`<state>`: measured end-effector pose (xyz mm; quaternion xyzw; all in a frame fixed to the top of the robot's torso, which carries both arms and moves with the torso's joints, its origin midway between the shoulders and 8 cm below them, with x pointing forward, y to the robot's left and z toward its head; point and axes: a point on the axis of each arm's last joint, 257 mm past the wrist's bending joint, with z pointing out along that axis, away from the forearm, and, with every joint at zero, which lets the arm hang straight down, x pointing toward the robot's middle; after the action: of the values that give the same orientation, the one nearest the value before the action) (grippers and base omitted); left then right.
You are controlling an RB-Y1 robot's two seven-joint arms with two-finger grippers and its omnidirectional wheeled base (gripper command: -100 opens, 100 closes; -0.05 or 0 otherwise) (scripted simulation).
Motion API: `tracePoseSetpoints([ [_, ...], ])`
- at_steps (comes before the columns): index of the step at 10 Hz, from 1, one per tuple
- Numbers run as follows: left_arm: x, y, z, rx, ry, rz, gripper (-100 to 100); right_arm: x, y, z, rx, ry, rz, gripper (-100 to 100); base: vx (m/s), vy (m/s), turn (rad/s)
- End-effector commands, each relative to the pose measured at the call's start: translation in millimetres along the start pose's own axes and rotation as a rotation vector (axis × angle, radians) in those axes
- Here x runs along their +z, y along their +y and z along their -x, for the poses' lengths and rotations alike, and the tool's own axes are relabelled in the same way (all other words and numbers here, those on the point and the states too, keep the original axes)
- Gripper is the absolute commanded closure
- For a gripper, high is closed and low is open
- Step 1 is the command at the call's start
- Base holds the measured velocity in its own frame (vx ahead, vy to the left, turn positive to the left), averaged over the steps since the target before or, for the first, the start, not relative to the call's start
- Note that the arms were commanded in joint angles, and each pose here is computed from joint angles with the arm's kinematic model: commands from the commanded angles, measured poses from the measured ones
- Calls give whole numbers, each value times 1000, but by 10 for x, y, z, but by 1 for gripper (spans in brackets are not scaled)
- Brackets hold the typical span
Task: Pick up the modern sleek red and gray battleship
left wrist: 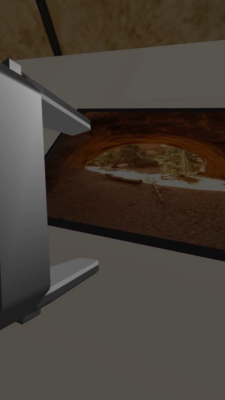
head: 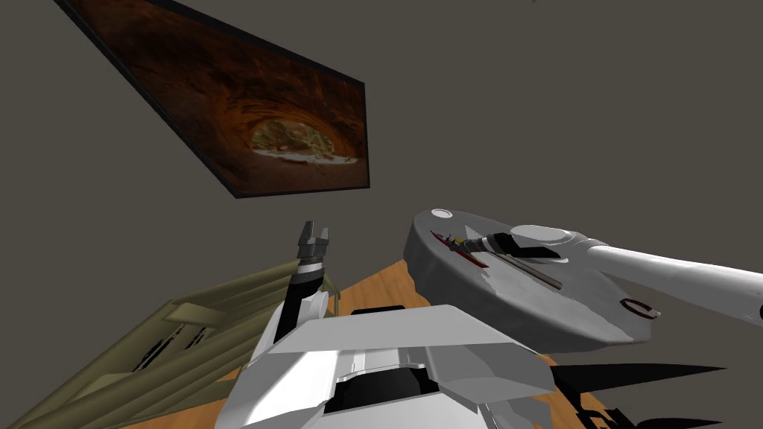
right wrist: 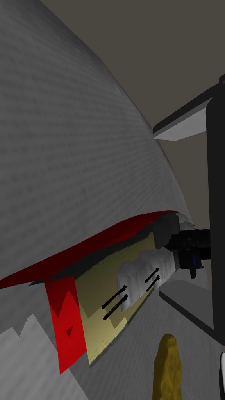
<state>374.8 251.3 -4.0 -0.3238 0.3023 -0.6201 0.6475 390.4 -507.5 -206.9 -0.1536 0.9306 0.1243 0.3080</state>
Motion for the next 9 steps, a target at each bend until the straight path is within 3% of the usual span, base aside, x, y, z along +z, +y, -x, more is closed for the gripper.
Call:
tracePoseSetpoints([
  [1,0,0,0,0,0,0,0,-163,-183,-99,1,9,-42,-100,9,35,257],
  [3,0,0,0,0,0,0,0,-147,-150,-229,5,10,-25,-100,5,24,42],
  [5,0,0,0,0,0,0,0,-145,-115,-179,40,-16,-10,-100,1,3,-13],
  [6,0,0,0,0,0,0,0,-320,-300,-252,21,-2,-60,-100,5,35,223],
  [8,0,0,0,0,0,0,0,-309,-267,-390,46,-6,-44,-100,7,27,60],
  [9,0,0,0,0,0,0,0,-309,-252,-343,64,-25,-38,-100,4,5,-25],
])
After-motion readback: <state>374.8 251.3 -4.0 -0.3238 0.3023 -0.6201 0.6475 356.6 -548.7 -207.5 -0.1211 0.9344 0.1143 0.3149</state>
